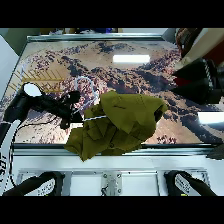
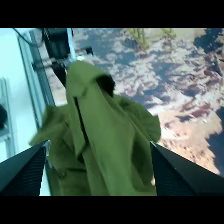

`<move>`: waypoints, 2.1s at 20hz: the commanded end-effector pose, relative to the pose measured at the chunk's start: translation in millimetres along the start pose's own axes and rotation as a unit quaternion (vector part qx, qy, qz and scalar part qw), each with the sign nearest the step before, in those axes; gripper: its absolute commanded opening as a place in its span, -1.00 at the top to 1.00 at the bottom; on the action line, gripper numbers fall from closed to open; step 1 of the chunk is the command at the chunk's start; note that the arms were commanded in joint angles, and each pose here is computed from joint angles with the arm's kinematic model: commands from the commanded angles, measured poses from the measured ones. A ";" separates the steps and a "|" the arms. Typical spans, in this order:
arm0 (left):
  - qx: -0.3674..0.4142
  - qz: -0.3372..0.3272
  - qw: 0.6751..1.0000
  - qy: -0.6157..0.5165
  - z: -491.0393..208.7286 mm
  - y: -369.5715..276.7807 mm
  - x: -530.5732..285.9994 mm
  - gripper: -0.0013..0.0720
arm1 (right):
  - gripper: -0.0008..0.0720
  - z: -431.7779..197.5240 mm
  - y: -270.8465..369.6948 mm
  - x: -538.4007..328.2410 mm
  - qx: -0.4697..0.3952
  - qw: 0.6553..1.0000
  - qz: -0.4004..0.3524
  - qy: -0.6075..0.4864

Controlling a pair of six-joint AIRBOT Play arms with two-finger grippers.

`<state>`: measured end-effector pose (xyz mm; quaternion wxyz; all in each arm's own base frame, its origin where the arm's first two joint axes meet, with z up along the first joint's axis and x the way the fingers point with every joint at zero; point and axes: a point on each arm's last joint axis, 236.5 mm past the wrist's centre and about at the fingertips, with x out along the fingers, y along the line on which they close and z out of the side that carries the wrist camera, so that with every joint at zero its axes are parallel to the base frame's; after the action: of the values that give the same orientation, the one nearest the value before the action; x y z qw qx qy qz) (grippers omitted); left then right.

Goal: Fold the clothes and pants, and hang the long-sleeved shirts on hangers.

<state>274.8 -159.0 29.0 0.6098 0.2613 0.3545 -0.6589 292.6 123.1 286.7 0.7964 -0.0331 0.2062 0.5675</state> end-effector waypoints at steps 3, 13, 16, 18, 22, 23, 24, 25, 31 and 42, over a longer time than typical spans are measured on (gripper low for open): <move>0.000 0.000 1.000 0.000 -0.1 0.1 -0.1 0.93 | -0.99 -72.9 -26.5 -8.1 -0.051 0.998 0.016 0.034; 0.000 -0.007 1.000 0.000 -0.1 -3.4 -0.1 0.93 | -0.99 -89.5 -33.6 38.4 -0.089 0.987 0.124 -0.058; 0.000 -0.008 1.000 0.000 -0.1 -3.4 -0.1 0.93 | -0.99 -94.8 -26.2 60.9 -0.078 0.981 0.168 -0.055; 0.000 -0.008 1.000 0.000 -0.2 -3.5 -0.1 0.93 | -0.99 -98.3 -20.7 75.1 -0.070 0.977 0.195 -0.052; 0.000 -0.008 1.000 0.000 -0.1 -3.5 -0.1 0.93 | -0.99 -99.7 -8.0 96.3 -0.070 0.970 0.227 -0.045; 0.000 -0.008 1.000 0.000 -0.2 -3.5 -0.1 0.93 | -0.99 -99.5 -6.2 100.4 -0.071 0.970 0.230 -0.044; 0.000 -0.008 1.000 0.000 -0.1 -3.5 -0.1 0.93 | -0.99 -99.0 -5.6 104.3 -0.072 0.970 0.230 -0.042; 0.000 -0.008 1.000 0.000 -0.1 -3.5 -0.1 0.93 | -0.99 -98.5 -5.3 107.6 -0.073 0.970 0.229 -0.041; 0.000 -0.008 1.000 0.000 -0.1 -3.6 -0.1 0.93 | -0.99 -97.3 1.2 116.5 -0.074 0.968 0.237 -0.037; 0.000 -0.008 1.000 0.000 -0.1 -3.8 -0.1 0.93 | -0.99 -97.2 2.9 116.3 -0.073 0.967 0.240 -0.037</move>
<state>270.9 -158.0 28.8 0.6039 0.2589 0.3583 -0.6633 293.4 199.6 156.1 0.6396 -0.0206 0.1366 0.7562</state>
